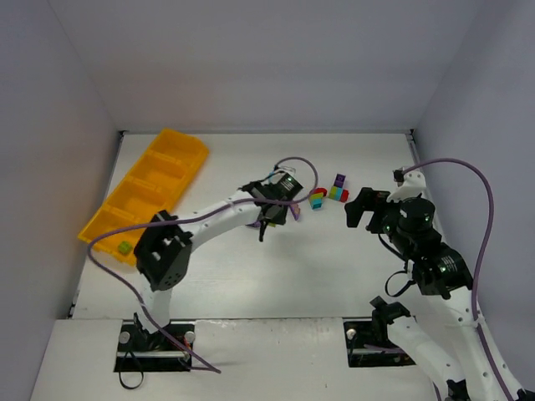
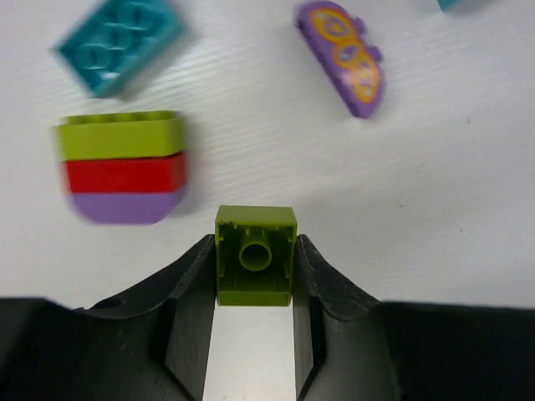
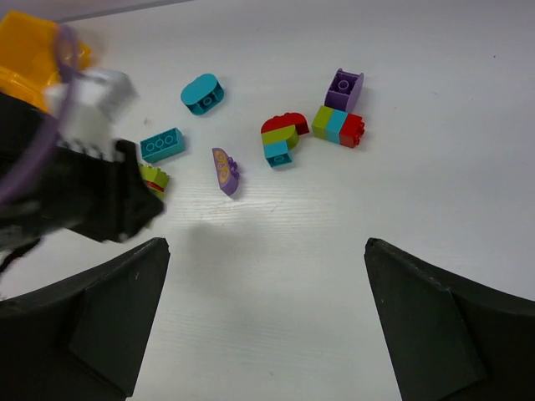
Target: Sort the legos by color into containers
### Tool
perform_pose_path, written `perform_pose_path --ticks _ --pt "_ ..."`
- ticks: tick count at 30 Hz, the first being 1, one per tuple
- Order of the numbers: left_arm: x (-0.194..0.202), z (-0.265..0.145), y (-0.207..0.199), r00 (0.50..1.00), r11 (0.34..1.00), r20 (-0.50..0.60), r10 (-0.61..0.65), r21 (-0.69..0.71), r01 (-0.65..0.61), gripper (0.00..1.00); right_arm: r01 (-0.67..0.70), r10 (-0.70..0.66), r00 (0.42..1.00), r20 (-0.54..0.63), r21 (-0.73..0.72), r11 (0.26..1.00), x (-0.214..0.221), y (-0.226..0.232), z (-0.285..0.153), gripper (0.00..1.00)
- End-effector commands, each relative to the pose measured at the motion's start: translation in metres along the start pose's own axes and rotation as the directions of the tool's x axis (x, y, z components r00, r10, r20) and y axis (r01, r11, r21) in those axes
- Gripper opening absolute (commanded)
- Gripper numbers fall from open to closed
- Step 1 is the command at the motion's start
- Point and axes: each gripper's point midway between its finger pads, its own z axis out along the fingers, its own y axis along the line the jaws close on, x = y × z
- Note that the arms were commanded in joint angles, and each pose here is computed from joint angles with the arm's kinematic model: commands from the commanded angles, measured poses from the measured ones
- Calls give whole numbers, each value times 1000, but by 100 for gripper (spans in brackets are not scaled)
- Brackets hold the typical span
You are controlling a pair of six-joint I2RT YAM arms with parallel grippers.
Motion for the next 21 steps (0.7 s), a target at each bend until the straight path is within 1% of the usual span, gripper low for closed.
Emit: perform_pose_path --ticks 1,4,5,6,7,8,9,10,11,12,14,15,16,17,19,20,21 --pt "-49 -67 81 967 970 168 -191 -118 212 4 14 -14 1000 18 -26 1000 -12 9 7 100" --pt "-39 -93 143 943 930 202 -266 -202 306 4 35 -35 999 10 -21 999 -13 8 11 100" --pt "-27 -110 195 907 877 235 -349 -259 404 4 47 -47 999 0 -20 999 -12 8 15 100" --pt "-17 -121 230 873 828 263 -410 -293 478 4 56 -57 998 -6 -18 998 -12 8 18 100" --pt "-16 -121 231 874 828 259 -410 -295 476 4 57 -57 998 -5 -16 998 -12 8 18 100" --pt "-9 -128 264 836 770 285 -469 -330 545 4 62 -62 998 -11 -16 998 -10 8 19 100" --pt "-3 -140 280 810 742 312 -496 -333 582 4 70 -70 997 -19 -14 997 -9 7 22 100" --pt "9 -143 296 799 710 304 -519 -367 601 4 70 -72 997 -36 -38 997 -3 10 24 100" --pt "13 -150 309 778 686 317 -543 -366 628 4 70 -72 997 -37 -43 997 -2 11 24 100" --pt "22 -155 337 738 622 339 -583 -399 674 4 70 -72 996 -43 -46 996 0 11 26 100" --pt "31 -163 358 704 567 357 -614 -421 708 4 71 -74 996 -51 -60 996 4 13 29 100" --pt "38 -167 374 678 520 374 -633 -442 730 4 72 -75 996 -51 -66 995 5 14 30 100" --pt "53 -168 401 605 420 402 -687 -460 782 4 81 -87 994 -70 -80 993 9 16 33 100" --pt "54 -166 402 606 420 397 -690 -463 781 4 81 -87 994 -71 -80 993 9 16 34 100" --pt "63 -163 415 569 365 412 -712 -476 800 4 84 -90 993 -72 -83 993 9 17 34 100" --pt "71 -155 419 561 348 393 -729 -492 798 4 85 -91 994 -67 -85 993 8 17 33 100" --pt "74 -151 423 538 331 387 -749 -485 809 2 84 -89 994 -63 -86 993 7 17 32 100"
